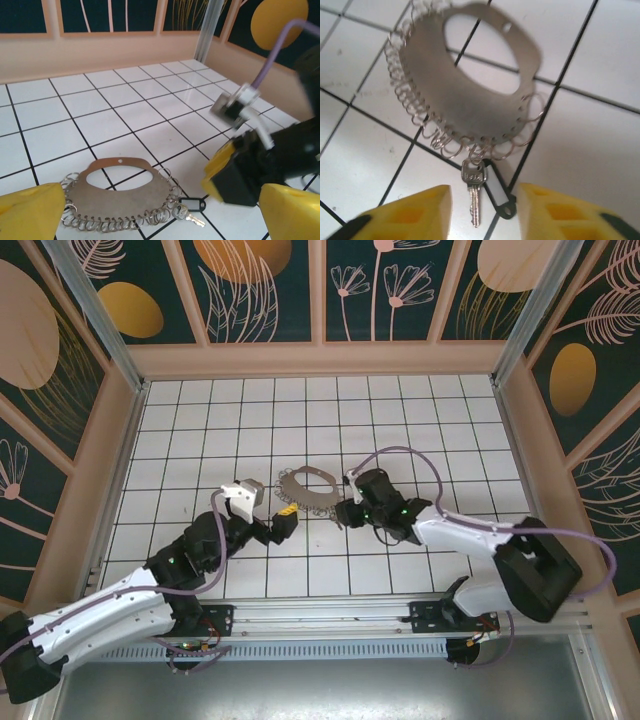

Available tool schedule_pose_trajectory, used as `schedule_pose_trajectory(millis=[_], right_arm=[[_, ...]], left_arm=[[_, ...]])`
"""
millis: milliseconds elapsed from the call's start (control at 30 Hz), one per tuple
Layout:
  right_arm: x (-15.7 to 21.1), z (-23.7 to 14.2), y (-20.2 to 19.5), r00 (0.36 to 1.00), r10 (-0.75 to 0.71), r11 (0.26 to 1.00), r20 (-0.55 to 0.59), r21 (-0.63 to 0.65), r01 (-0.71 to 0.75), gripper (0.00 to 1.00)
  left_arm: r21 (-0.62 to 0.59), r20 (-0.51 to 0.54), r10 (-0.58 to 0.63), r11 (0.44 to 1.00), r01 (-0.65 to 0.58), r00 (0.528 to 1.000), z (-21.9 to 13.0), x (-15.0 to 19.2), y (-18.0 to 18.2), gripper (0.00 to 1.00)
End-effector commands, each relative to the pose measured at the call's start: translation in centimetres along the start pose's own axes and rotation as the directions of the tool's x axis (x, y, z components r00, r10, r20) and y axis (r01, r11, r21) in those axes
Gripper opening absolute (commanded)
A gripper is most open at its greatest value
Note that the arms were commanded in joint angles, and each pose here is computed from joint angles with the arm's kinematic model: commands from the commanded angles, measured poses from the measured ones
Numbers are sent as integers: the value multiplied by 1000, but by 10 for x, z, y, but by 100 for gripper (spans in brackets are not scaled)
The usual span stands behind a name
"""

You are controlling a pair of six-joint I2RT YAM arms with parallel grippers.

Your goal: Put the keys on the keyring

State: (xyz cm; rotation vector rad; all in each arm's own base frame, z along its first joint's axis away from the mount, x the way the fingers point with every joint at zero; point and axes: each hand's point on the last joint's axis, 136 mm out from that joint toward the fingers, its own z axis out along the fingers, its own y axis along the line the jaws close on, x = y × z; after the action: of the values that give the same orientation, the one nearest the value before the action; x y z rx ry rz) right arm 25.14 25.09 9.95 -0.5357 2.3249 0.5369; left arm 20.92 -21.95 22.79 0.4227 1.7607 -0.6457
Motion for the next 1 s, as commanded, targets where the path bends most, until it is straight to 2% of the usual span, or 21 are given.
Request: schedule_pose_trajectory(millis=[0, 67, 167, 233, 333, 433, 500, 600, 767, 800, 900, 967], right_arm=[[-27, -31, -18, 993, -65, 991, 97, 126, 53, 71], [-48, -52, -20, 980, -102, 984, 171, 159, 74, 99], [-76, -81, -35, 950, -134, 972, 281, 223, 71, 99], [-89, -98, -61, 925, -121, 960, 360, 280, 17, 99], [-100, -123, -103, 862, -90, 945, 499, 317, -85, 99], [-96, -146, -143, 775, -55, 922, 629, 330, -202, 99], [-87, -154, -164, 726, -45, 907, 687, 333, -259, 99], [-72, -151, -191, 716, -63, 880, 696, 377, -289, 99], [-60, -144, -214, 706, -71, 877, 705, 382, -293, 99], [-58, -143, -219, 694, -73, 875, 717, 379, -300, 99], [-54, -140, -235, 670, -33, 871, 742, 351, -345, 99], [-55, -138, -243, 664, -41, 863, 746, 362, -352, 99]], left_arm=[[-42, 46, -22, 999, 24, 999, -3, -24, 3, 99], [-139, 55, -12, 990, 19, 998, -5, -31, 18, 99], [-278, 21, 40, 960, -32, 999, -2, -31, 39, 99], [-389, -5, 46, 920, -44, 999, 0, -29, 57, 99], [-439, -63, 41, 896, -65, 997, 12, -23, 74, 99], [-522, -16, 1, 853, -9, 1000, 14, -24, 103, 99], [-614, 71, 31, 789, 19, 997, 2, -31, 126, 99], [-696, 125, 54, 717, 49, 991, -15, -31, 161, 99], [-837, 60, 91, 547, 0, 994, -36, -19, 210, 99], [-843, 72, 85, 538, 15, 994, -37, -17, 217, 99], [-807, 159, 28, 579, 114, 987, -32, -17, 235, 99], [-829, 171, 50, 548, 116, 984, -33, -20, 249, 99]])
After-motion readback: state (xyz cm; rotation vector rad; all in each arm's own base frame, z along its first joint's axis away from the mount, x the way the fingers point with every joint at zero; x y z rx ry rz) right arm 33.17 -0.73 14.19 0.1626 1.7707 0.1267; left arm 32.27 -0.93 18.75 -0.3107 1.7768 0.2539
